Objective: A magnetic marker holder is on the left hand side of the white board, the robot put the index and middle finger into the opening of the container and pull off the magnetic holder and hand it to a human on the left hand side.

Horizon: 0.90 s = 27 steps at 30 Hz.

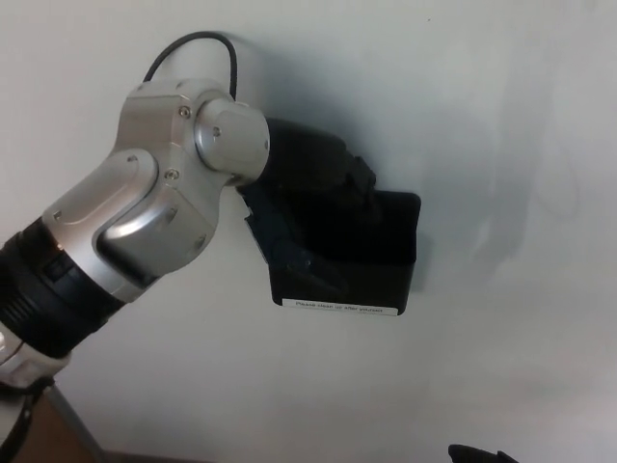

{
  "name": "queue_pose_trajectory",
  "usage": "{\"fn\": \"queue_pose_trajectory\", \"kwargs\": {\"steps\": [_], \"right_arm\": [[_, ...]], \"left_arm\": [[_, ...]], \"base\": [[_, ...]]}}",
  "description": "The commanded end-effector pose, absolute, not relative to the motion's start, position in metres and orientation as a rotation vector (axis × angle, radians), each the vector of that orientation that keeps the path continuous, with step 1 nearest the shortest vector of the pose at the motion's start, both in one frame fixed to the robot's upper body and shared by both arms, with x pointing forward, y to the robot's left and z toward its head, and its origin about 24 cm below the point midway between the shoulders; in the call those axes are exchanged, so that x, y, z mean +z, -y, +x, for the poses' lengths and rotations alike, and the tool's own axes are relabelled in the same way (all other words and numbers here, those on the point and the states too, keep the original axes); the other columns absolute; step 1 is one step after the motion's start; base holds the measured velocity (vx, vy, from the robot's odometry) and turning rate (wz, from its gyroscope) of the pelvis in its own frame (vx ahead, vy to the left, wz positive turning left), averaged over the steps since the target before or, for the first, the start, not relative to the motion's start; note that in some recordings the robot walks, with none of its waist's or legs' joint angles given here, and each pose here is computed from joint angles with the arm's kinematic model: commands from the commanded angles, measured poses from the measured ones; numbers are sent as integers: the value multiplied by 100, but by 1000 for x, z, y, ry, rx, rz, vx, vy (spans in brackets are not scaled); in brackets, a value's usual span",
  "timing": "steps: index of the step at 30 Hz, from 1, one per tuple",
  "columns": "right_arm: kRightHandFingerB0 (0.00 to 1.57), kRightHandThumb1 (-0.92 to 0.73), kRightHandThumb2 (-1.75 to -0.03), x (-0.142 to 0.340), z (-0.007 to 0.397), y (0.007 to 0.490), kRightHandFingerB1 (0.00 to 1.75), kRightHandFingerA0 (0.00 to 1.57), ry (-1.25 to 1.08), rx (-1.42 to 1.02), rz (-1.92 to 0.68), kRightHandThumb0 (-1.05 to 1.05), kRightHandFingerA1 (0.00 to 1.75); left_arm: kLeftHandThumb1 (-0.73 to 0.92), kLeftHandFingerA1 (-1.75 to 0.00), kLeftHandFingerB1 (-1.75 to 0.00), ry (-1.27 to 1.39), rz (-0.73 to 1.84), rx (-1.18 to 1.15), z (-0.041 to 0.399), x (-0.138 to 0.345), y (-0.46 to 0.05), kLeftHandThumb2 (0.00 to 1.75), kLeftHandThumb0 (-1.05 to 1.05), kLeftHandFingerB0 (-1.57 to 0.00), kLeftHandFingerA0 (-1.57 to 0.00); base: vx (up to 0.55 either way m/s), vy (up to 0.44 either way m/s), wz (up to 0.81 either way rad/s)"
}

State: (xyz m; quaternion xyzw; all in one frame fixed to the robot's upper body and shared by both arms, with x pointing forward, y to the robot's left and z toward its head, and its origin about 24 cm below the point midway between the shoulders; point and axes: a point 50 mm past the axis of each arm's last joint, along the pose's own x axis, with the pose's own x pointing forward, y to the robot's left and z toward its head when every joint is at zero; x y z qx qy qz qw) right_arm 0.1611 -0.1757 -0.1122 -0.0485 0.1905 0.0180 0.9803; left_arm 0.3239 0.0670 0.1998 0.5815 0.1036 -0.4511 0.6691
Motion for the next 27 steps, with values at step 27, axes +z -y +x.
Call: {"fn": "queue_pose_trajectory", "kwargs": {"steps": [27], "right_arm": [[58, -83, -65, -109, 165, 182, 43, 74, -365, 39, -148, -69, 58]], "left_arm": [[51, -55, -13, -388, 1341, -1163, 306, 118, -43, 88, -103, -9, -56]], "base": [[0, 0, 0]]}}
